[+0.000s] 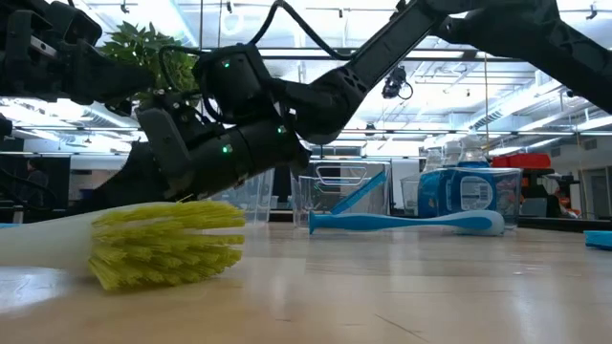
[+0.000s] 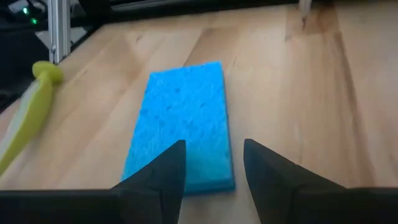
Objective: Pick & Place Kitchen Sink Supplies
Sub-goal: Put the blue sponge into the middle transparent bin
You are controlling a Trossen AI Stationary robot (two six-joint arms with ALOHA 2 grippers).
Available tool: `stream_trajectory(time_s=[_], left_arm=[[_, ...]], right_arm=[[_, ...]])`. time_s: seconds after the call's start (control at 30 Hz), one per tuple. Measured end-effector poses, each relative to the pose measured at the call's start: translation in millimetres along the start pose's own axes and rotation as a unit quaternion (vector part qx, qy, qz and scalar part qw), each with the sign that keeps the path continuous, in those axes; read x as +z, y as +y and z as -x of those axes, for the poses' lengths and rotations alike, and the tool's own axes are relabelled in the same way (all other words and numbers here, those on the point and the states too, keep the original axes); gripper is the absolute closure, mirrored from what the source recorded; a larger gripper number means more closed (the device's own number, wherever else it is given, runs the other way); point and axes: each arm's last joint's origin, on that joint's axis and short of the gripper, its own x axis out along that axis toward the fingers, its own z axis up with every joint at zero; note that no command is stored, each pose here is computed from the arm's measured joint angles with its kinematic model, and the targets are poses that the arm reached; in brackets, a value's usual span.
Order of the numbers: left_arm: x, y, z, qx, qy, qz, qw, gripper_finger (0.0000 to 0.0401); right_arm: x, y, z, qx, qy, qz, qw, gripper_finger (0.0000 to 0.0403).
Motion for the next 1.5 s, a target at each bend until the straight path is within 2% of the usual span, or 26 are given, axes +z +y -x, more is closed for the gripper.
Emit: stream_trajectory(time_s=[0.4,0.77,1.0,1.37,1.5], left_arm=[[0.0,0.0,0.0,0.000,0.000,0.000,1.000,0.0357],[0.1,0.0,0.0,0.000,0.000,0.000,1.000,0.0357],[0.0,0.0,0.0,0.000,0.000,0.000,1.000,0.0357],[0.0,0.0,0.0,0.000,0.000,0.000,1.000,0.0357],[-0.1,0.0,0.0,0.000,0.000,0.000,1.000,0.0357]], right_arm=[[-5.9,1.3,-3.2,0.011,0.007,-0.018,1.000,0.0250],[-5.9,1.6,-3.1,0.018,0.008,-0.020,1.000,0.0356],[-6.0,1.8,-3.2,0.019,0.008,-0.019,1.000,0.0395],[-6.0,1.7,-3.2,0.018,0.009,-0.020,1.000,0.0402],[-5.1,2.0,-3.3,0.018,0.005,-0.037,0.999,0.0402]])
